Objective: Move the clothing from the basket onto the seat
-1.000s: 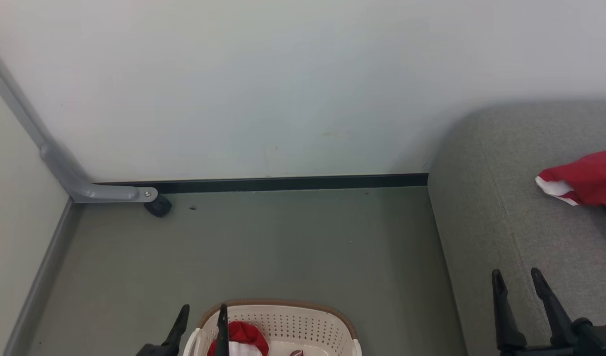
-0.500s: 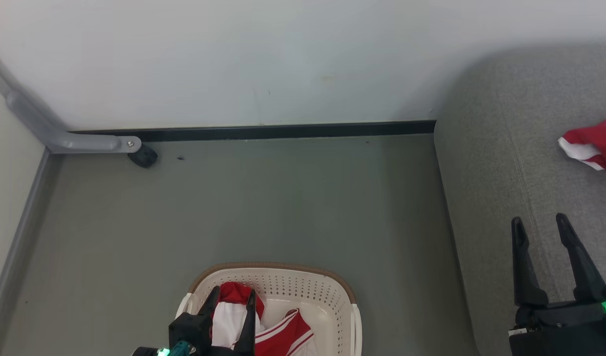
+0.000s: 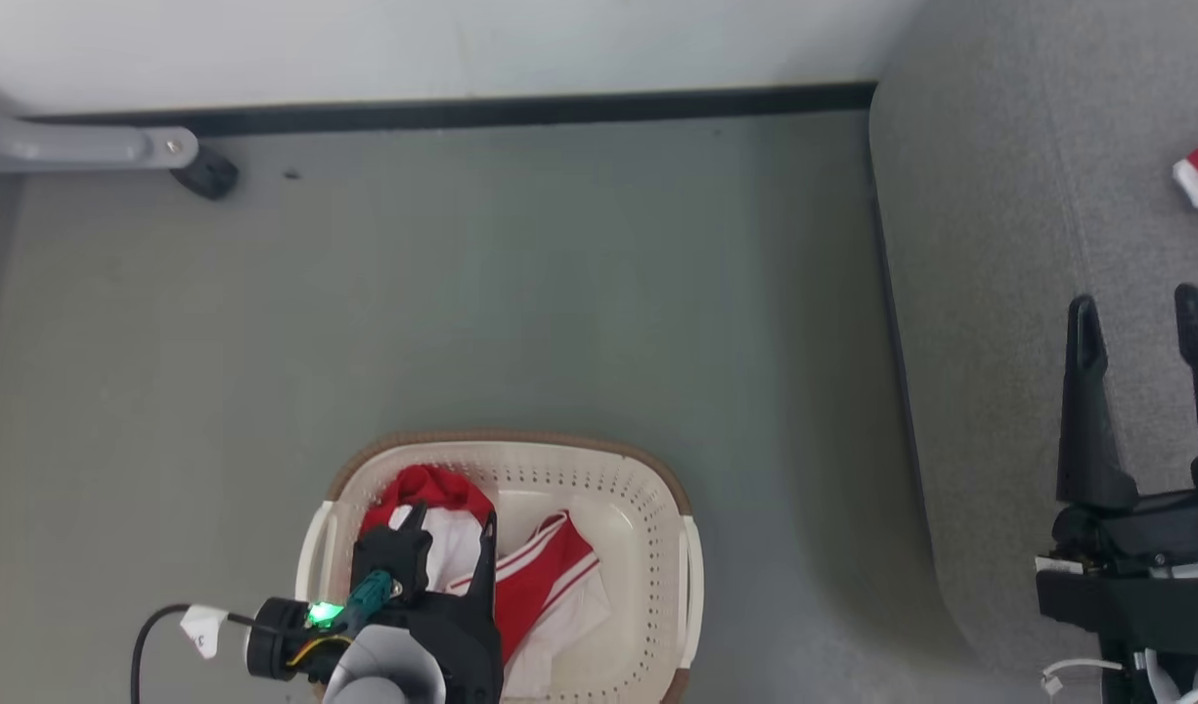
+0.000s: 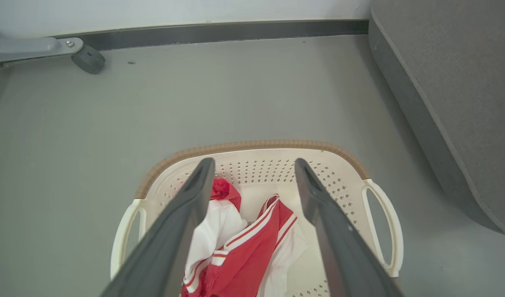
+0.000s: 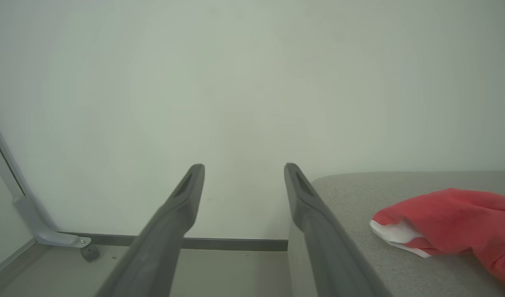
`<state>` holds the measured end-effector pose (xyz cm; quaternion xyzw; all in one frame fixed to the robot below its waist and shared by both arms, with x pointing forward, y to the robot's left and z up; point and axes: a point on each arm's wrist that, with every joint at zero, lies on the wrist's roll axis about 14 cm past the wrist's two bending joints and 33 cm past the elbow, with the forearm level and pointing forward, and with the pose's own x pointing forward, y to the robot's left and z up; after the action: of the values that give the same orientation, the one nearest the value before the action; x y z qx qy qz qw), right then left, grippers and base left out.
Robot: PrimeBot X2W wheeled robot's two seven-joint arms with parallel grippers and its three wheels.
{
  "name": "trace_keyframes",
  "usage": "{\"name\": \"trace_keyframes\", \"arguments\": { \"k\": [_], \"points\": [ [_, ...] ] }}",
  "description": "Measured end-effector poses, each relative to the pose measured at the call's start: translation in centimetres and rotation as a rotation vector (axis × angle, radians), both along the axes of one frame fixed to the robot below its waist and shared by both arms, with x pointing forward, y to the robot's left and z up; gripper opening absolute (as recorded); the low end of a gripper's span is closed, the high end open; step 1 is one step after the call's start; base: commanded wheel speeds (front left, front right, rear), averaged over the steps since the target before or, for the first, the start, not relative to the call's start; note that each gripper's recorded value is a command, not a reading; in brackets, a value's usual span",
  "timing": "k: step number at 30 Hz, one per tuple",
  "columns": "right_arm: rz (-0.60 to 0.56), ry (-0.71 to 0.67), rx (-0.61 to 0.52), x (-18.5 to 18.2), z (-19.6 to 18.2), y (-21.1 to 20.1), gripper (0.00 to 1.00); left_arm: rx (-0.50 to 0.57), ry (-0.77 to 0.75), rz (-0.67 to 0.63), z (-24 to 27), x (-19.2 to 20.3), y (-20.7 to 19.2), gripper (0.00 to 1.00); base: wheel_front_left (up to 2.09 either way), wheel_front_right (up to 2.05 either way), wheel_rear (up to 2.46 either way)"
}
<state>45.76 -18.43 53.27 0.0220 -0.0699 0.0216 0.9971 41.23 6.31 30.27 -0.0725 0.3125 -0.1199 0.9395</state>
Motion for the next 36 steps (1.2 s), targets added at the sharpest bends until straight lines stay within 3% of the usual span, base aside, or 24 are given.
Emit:
{"name": "trace_keyframes", "arguments": {
  "k": [18, 36],
  "points": [
    [-0.025, -0.003, -0.013, 4.6, -2.8, -0.4, 1.0, 0.038, 0.301, -0.112, -11.4, 0.3, -2.3, 1.0, 0.0, 0.0, 0.0],
    [-0.079, 0.054, -0.093, 6.8, -7.5, -2.3, 1.0, 0.04, 0.522, -0.222, -19.8, -2.9, -4.2, 1.0, 0.0, 0.0, 0.0]
  ]
}}
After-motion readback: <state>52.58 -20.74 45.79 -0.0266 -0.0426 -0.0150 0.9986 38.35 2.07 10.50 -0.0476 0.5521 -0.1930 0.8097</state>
